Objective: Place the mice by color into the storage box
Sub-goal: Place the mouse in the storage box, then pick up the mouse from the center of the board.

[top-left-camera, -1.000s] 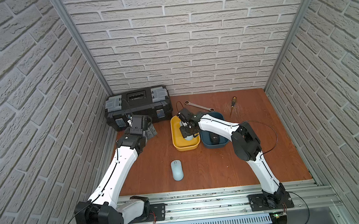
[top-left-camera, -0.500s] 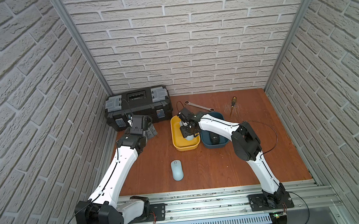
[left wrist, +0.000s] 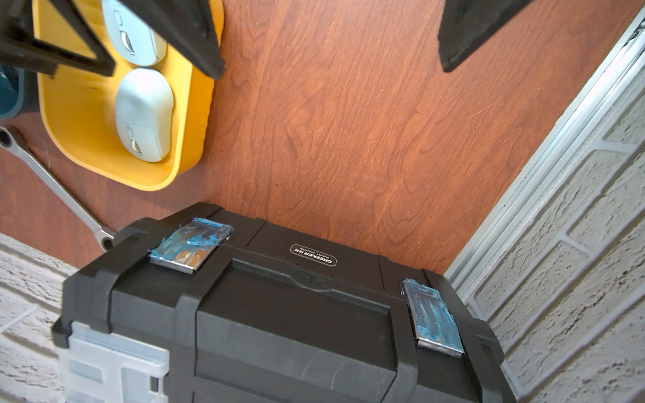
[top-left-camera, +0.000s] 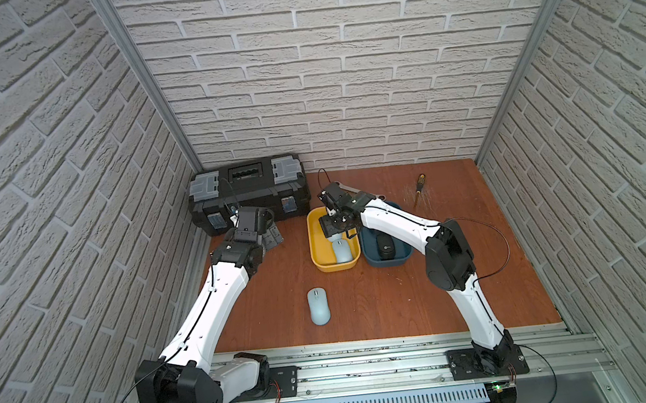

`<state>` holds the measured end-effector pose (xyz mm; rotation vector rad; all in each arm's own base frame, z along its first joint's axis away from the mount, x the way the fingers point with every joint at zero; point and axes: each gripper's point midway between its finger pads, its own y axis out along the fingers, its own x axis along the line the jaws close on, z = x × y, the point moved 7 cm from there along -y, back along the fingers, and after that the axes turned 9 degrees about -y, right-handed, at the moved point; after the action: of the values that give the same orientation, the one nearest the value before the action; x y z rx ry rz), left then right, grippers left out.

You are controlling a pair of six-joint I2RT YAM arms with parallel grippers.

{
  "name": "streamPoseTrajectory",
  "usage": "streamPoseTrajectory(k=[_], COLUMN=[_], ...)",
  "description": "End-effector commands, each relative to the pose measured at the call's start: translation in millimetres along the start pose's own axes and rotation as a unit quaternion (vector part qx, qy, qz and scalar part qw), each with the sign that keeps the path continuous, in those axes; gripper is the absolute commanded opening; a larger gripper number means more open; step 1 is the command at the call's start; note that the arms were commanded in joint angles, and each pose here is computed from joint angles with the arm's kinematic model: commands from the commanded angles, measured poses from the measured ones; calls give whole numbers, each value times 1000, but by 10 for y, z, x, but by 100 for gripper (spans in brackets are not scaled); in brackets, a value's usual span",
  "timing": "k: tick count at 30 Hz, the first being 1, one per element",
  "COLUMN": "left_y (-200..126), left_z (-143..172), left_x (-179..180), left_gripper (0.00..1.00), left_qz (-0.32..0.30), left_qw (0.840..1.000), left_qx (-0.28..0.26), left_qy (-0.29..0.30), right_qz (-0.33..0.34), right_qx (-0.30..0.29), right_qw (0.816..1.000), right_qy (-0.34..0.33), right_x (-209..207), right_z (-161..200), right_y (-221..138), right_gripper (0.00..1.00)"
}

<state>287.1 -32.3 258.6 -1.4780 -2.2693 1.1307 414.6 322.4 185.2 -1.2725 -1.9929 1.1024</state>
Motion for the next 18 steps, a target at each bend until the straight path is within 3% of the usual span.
streamPoseTrajectory(k=[1, 10, 18], left_y=[-9, -56, -149], left_z=[-40, -63, -129], left_x=[-17, -9, 67], left_gripper=[98, 98, 98], left_qz=[9, 16, 15], left_qw=[1000, 1000, 1000], left_qx=[-9, -9, -22], left_qy=[-5, -11, -16], right_qz=[-12, 4, -11], right_qx=[-69, -100, -42], right_qw=[998, 995, 999], right_qy=[-1, -24, -18], right_x=[50, 366, 647], right_z=[-263, -34, 560], right_y=[-680, -1368, -1279], right_gripper=[69, 69, 71])
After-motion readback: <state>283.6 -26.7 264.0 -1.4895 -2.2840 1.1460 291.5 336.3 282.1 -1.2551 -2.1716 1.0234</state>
